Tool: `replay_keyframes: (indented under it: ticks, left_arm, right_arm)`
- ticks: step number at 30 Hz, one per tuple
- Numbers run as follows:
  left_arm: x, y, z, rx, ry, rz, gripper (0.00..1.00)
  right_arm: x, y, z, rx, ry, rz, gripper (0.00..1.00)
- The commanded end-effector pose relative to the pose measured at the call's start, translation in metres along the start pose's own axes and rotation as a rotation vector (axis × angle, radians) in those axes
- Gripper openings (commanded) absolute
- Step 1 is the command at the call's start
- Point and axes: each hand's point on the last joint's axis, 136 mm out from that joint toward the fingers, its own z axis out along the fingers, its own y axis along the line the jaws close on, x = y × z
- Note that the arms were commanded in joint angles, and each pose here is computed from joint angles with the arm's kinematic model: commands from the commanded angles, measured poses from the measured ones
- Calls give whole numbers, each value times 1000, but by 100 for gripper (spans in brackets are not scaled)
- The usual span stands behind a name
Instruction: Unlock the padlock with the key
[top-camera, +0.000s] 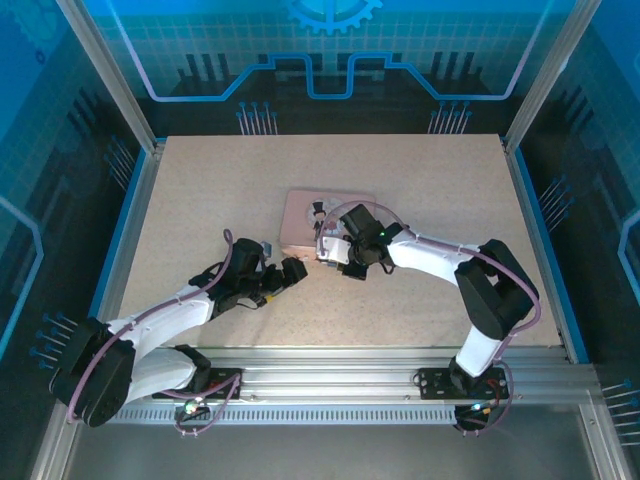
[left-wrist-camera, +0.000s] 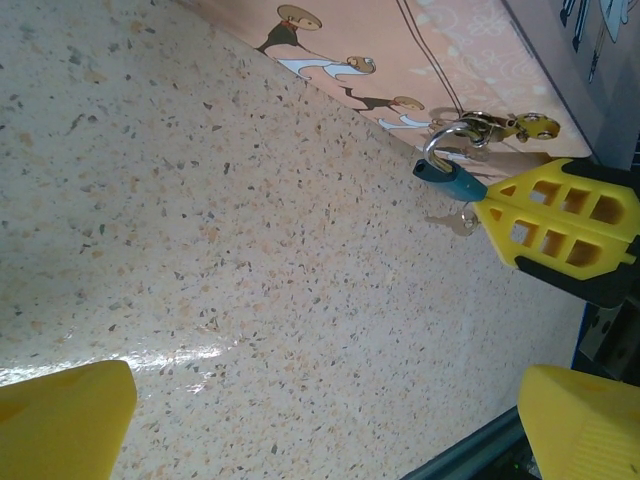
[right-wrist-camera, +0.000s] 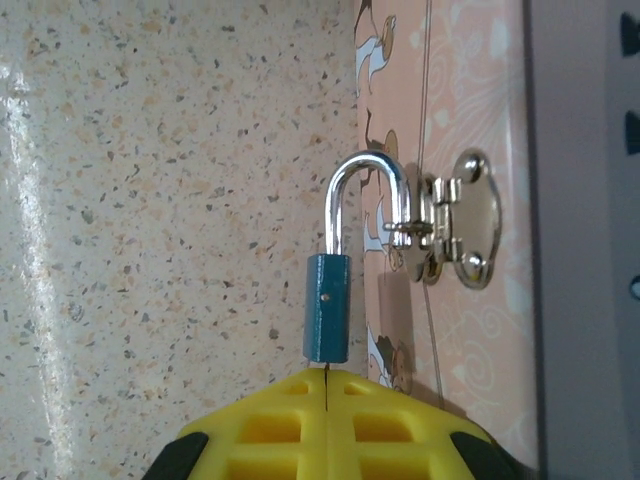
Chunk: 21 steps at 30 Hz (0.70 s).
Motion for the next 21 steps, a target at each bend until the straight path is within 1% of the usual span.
replay_keyframes:
  ticks: [1,14,21]
  left_arm:
    - [0,8,-2,-25,-7,-21,99]
    - [-2,7,-1,-27,-11,-25,99]
    - [-5,7,-4,-32,-29,-19,99]
  right_arm:
    - [-17,-13,-5,25,-42,-29,0]
    - [-31,-9,-11,28,-79,-40,0]
    - [-38,3,-18,34,-95,-43,0]
